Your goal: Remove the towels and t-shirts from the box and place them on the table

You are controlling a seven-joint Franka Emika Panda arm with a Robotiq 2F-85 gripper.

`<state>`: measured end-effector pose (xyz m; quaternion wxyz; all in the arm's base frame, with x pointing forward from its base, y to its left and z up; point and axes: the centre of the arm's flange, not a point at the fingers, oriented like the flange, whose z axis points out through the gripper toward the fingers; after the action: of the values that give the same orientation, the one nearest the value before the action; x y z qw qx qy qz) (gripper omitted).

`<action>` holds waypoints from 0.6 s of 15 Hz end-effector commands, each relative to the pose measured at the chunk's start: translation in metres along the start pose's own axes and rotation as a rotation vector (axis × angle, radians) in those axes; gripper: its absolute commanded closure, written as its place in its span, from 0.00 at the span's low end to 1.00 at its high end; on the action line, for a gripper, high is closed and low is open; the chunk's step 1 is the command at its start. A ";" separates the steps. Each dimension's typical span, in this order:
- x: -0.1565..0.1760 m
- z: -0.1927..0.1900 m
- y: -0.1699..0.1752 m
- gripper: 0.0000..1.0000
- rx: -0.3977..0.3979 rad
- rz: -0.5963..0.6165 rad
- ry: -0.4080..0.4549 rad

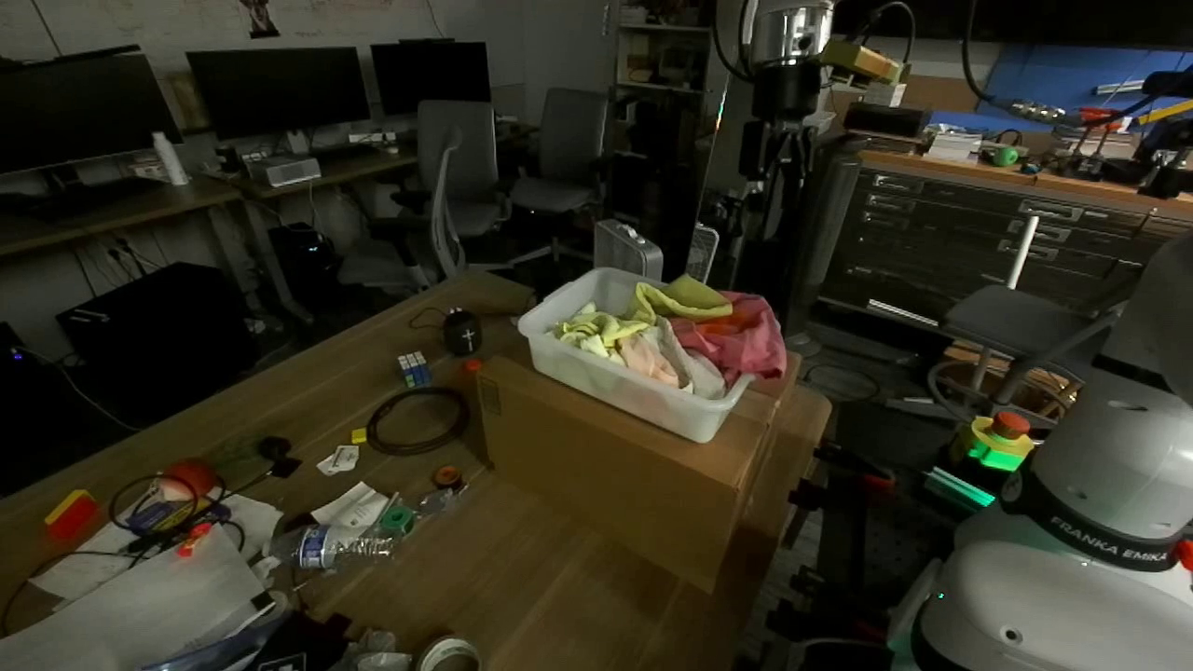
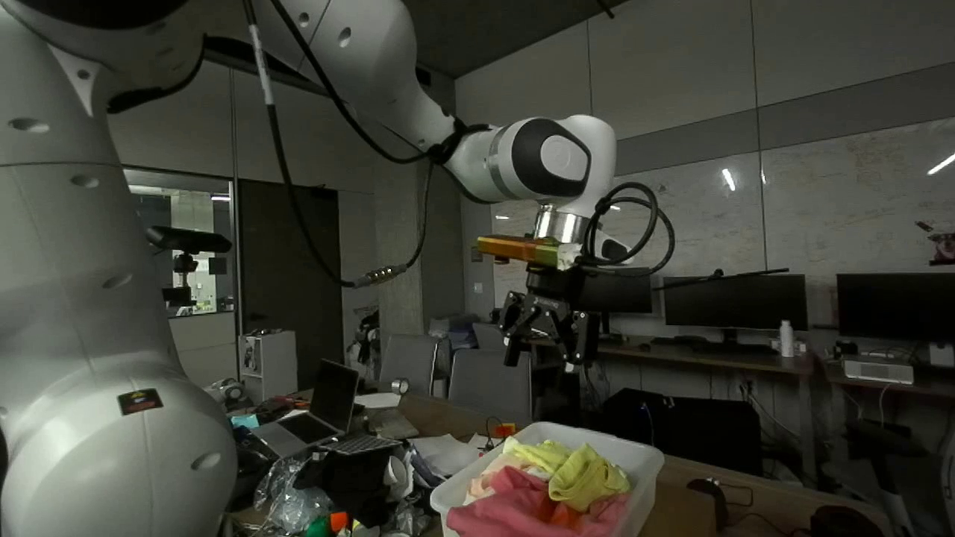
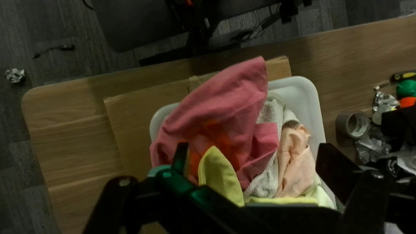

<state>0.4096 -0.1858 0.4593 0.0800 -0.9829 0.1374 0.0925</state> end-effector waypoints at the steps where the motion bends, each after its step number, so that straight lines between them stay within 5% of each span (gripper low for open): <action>1: 0.031 0.001 -0.026 0.00 0.030 -0.031 0.148; 5: 0.066 0.015 -0.054 0.00 0.015 -0.068 0.262; 9: 0.100 0.047 -0.069 0.00 -0.022 -0.081 0.247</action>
<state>0.4895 -0.1408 0.4233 0.0577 -0.9920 0.1081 -0.0317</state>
